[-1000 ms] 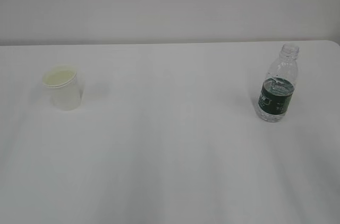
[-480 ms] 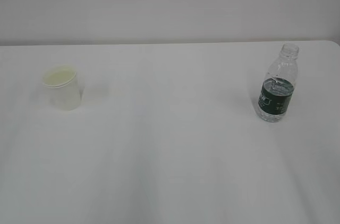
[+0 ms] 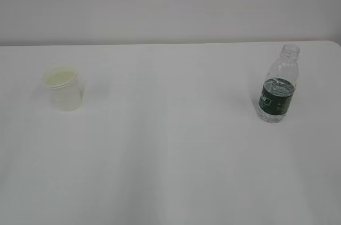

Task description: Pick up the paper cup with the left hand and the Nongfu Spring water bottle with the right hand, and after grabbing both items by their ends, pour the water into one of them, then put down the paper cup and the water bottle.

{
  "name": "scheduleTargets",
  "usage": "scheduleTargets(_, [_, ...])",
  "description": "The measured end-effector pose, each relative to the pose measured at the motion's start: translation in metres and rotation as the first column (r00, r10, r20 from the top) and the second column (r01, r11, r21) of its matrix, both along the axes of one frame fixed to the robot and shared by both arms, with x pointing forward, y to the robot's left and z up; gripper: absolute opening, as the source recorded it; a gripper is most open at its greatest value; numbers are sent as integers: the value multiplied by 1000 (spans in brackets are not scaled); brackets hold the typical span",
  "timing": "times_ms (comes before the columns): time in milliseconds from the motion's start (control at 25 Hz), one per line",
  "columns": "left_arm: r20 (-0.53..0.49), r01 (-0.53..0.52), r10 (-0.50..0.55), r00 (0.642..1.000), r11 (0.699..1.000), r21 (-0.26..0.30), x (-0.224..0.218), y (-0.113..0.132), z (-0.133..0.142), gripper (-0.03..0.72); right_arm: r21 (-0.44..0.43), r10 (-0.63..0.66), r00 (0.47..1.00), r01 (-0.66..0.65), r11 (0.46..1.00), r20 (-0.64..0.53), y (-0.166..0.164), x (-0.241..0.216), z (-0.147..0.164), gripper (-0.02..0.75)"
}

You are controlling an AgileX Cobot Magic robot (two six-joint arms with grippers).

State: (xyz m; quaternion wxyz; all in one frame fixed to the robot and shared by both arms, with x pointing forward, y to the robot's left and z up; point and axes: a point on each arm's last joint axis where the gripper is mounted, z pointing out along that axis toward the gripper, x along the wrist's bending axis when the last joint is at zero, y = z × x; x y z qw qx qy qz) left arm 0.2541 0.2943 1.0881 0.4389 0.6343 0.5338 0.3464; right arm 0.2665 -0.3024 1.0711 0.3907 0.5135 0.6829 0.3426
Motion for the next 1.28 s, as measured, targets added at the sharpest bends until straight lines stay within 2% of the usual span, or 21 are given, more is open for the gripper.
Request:
scheduleTargets(160, [-15, 8, -8, 1000, 1000, -10, -2, -1, -3, 558, 44, -27, 1000, 27, 999, -14, -2, -7, -8, 591])
scheduleTargets(400, [19, 20, -19, 1000, 999, -28, -12, -1, -7, 557, 80, -41, 999, 39, 996, 16, -3, -15, -10, 591])
scheduleTargets(680, [51, 24, -22, 998, 999, -35, -21, 0, -14, 557, 74, -47, 993, 54, 996, -105, -4, -24, -18, 591])
scheduleTargets(840, [49, 25, -23, 999, 999, -36, -22, 0, -14, 557, 69, -49, 991, 58, 996, -127, -4, -25, -21, 590])
scheduleTargets(1000, [6, 29, -28, 1000, 999, -30, -24, 0, -17, 557, 70, -46, 988, 57, 996, -145, -4, -24, -26, 590])
scheduleTargets(1280, [-95, 32, -30, 995, 999, 17, -25, 1, -30, 549, 70, -46, 988, 57, 996, -148, -4, -23, -26, 590])
